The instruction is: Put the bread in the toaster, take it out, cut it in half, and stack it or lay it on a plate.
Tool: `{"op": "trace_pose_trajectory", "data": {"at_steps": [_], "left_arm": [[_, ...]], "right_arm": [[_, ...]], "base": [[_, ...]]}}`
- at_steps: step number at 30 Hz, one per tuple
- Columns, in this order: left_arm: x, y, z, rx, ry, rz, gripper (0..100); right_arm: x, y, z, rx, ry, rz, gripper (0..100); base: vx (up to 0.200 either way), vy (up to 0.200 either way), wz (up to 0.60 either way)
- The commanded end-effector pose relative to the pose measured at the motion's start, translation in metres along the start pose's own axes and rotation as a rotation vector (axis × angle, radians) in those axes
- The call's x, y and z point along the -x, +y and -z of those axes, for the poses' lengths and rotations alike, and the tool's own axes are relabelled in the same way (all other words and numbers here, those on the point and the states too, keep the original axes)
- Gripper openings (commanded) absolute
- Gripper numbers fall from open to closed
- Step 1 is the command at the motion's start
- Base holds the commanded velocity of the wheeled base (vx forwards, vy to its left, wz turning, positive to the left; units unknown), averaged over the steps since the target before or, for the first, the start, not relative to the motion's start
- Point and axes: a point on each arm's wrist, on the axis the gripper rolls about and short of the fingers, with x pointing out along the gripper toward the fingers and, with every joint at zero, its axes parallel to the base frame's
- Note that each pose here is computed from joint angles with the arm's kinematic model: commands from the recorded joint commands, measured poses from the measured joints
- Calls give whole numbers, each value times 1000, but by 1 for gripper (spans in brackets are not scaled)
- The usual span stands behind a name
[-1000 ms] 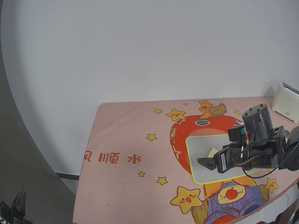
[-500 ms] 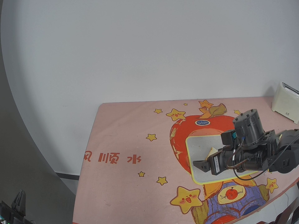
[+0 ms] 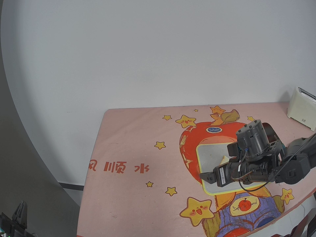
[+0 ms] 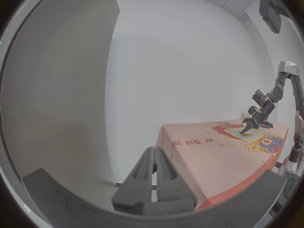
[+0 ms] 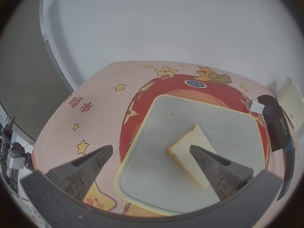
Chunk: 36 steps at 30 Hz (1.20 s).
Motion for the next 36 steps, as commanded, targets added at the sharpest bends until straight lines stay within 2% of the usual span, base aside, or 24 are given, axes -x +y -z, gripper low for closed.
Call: {"op": "trace_pose_trajectory", "data": {"at_steps": [1, 36], "left_arm": [[0, 0, 5, 0, 1, -1, 0], [0, 0, 5, -1, 1, -1, 0]], "right_arm": [[-2, 1, 1, 2, 5, 1, 100], [-16, 2, 6, 9, 25, 8, 100]], "base": [[0, 0, 0], [0, 0, 0]]}}
